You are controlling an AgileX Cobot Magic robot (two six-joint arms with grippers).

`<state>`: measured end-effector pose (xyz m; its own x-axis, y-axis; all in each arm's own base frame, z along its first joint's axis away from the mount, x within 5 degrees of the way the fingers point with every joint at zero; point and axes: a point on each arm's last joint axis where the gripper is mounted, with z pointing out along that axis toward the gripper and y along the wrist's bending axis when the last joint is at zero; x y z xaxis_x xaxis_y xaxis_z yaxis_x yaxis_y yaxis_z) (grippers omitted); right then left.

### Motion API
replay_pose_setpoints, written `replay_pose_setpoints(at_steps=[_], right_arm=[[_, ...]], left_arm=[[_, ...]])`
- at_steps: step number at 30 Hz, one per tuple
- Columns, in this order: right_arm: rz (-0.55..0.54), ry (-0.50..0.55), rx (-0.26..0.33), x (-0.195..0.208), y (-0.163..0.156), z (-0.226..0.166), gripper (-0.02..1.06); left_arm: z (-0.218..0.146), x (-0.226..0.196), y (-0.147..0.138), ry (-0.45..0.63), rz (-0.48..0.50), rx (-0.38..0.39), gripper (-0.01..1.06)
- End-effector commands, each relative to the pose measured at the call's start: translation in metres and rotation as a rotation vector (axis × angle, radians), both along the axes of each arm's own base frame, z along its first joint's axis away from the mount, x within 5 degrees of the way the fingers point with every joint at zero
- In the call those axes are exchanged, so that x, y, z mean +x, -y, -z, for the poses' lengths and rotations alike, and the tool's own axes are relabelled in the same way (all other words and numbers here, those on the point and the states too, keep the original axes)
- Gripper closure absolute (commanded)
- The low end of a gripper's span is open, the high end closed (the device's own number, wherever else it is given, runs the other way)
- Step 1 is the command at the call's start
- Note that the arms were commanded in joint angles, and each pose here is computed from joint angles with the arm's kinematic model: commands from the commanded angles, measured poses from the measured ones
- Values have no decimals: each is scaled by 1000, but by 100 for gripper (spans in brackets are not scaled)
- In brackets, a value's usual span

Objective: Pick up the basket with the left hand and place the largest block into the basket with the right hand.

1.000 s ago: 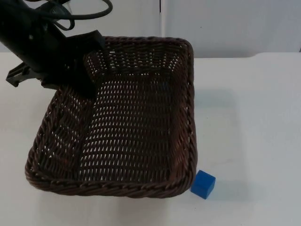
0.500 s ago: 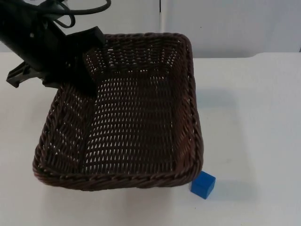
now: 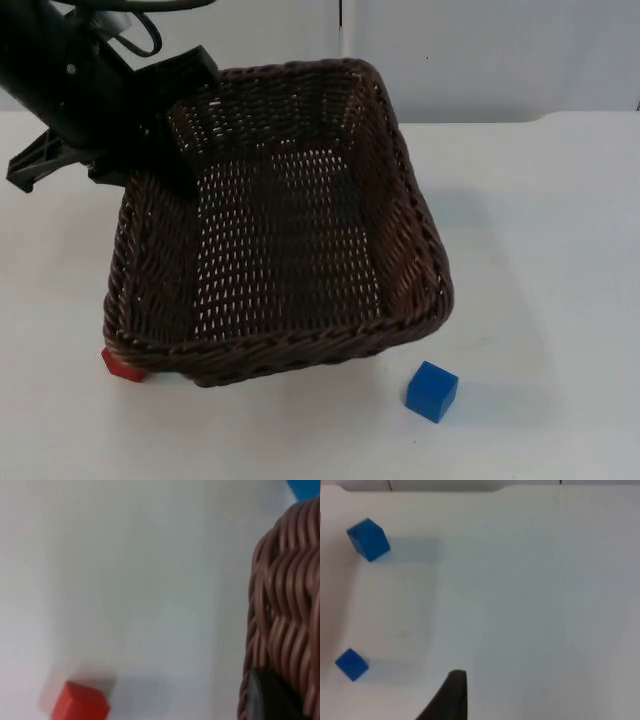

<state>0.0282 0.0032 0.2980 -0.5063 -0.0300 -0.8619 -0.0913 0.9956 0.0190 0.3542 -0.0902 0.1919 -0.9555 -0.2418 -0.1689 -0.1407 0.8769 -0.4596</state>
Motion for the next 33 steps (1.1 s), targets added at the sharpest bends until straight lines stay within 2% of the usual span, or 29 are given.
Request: replay_pose_setpoints(at_steps=[1,4,15,20,26,33], right_arm=[[-17,39,1,6,-2,-7,0],[-24,32,12,17,-4,-8,0],[-143,-72,43,74,-20,-1,0],[-139,-160,54,101,-23,11,0],[-123,-197,57,120,-24,20,0],[-125,-239,48,157,-27,10,0]], left_arm=[[-7,0,-5,0,-45,15,105],[-5,-1,-9,-15,-64,54,105],[-5,-1,-9,-22,-78,55,105],[-5,-1,-9,-23,-81,54,105],[-5,-1,-9,-23,-81,54,105],[-5,-1,-9,-23,-81,54,105]])
